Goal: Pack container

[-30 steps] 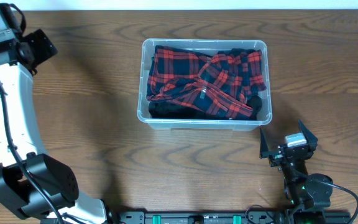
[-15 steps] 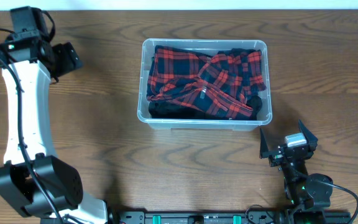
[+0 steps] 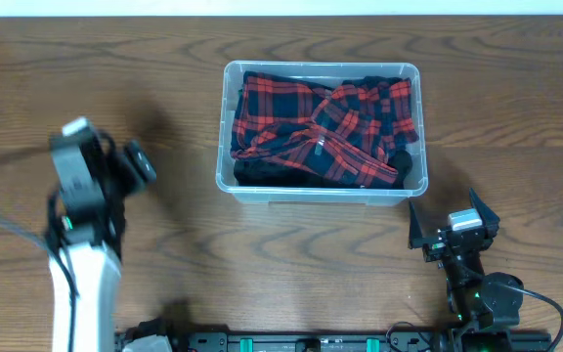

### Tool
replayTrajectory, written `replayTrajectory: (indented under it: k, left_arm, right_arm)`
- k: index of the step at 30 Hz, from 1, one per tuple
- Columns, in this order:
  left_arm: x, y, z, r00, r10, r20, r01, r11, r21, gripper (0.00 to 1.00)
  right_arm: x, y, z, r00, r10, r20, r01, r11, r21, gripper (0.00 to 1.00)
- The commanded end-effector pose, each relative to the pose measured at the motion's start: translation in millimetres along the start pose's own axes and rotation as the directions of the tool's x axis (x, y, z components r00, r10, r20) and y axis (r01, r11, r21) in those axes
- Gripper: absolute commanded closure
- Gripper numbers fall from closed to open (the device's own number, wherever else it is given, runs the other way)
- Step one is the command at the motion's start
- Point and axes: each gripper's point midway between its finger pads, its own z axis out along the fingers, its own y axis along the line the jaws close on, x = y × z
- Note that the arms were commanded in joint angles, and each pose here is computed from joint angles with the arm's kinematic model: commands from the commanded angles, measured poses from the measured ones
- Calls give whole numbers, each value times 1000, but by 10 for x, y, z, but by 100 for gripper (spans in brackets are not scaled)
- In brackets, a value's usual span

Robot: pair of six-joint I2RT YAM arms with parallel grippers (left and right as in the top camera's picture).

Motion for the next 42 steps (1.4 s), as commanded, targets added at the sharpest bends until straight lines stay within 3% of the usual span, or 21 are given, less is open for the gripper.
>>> replayTrajectory:
  k: [1,6,13,26,31,36,42]
  left_arm:
    - [341,79,21,998,-39,43,38,999,29,2]
    - [636,162,88,977,-141,158,129,988,86,2]
    - [979,259,167,955,-200,220,175,976,130,2]
    - [1409,359,249,974,-170,150,156,983,100,2]
    - [1260,182,139,970,-49,237,12,988,155,2]
    - [1100,-79,-52,928,81,363,-168,962,215,2]
    - [987,-215,-207,887,109,449,-240,939,245,2]
  right_arm:
    - [10,-25,-3,1000,11,-2,-11,1000,12,1]
    - [10,-24,-3,1000,11,-2,-11,1000,12,1]
    - [10,-25,-3,1000,11,-2,-11,1000,12,1]
    - [11,-25,-3,1000,12,-3,-12,1000,12,1]
    - [11,-25,-3,1000,12,-3,-12,1000,12,1]
    - [11,-25,-3,1000,12,-3,-11,1000,12,1]
    - [11,-25,-3,1000,12,-3,-11,1000,12,1]
